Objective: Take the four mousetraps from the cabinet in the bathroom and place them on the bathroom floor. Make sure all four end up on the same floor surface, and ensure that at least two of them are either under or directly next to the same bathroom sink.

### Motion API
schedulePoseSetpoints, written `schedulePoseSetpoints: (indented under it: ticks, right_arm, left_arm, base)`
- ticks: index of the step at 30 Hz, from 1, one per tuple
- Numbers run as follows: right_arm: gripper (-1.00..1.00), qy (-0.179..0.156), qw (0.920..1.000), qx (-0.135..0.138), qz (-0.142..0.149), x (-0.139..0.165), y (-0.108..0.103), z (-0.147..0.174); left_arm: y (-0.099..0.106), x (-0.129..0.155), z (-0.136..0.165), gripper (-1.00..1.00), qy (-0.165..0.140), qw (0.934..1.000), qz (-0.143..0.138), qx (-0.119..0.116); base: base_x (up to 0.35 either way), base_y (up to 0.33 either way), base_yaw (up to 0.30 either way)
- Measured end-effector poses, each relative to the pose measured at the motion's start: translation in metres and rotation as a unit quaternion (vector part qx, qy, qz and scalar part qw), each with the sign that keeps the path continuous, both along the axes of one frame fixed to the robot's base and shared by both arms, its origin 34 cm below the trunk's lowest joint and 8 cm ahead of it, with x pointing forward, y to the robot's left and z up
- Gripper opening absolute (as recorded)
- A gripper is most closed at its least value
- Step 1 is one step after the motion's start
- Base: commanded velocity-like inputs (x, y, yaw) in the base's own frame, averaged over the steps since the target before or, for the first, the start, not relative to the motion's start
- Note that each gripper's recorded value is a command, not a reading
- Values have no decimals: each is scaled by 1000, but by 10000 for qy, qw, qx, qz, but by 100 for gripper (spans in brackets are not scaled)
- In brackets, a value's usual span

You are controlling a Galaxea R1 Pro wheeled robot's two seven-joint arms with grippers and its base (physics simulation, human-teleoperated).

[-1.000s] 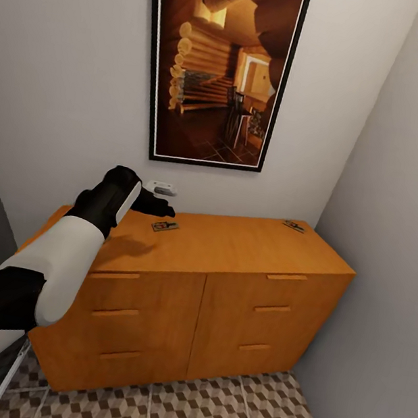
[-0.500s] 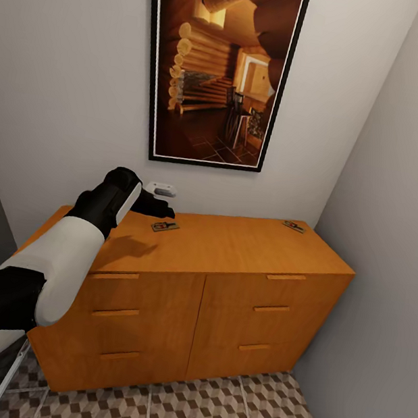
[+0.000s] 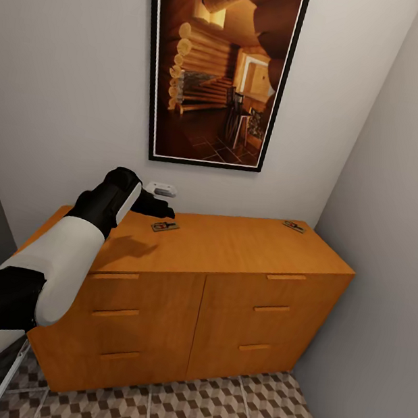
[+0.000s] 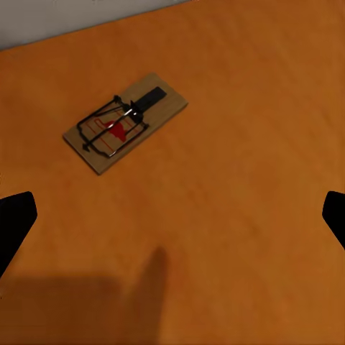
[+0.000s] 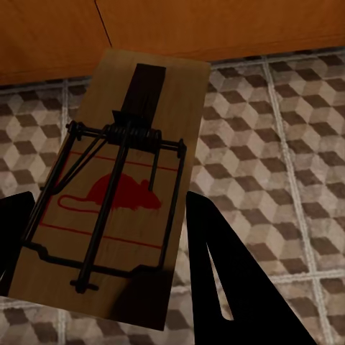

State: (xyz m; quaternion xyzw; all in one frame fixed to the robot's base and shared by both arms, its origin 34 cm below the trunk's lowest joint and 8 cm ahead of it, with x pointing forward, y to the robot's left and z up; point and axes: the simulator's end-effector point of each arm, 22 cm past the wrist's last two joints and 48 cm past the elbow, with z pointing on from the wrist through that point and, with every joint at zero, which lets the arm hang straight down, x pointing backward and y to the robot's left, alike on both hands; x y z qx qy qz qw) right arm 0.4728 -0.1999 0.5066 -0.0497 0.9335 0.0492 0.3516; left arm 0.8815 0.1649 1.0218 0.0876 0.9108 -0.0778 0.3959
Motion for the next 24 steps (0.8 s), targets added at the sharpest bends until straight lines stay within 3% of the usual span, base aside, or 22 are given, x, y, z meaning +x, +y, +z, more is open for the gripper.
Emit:
schedulePoseSetpoints:
  ticks: [17,24]
  right_arm:
    - [-100,-66,10000,-1,0,4,0,4]
    - [-100,-75,10000,-1,1,5,0,5]
  left_arm:
    - [0,-3,9,100,-63,10000,-1,1]
    - [0,-3,10,100,-68,10000,0,0]
  base:
    - [0,165,-151]
    - [0,85,-38]
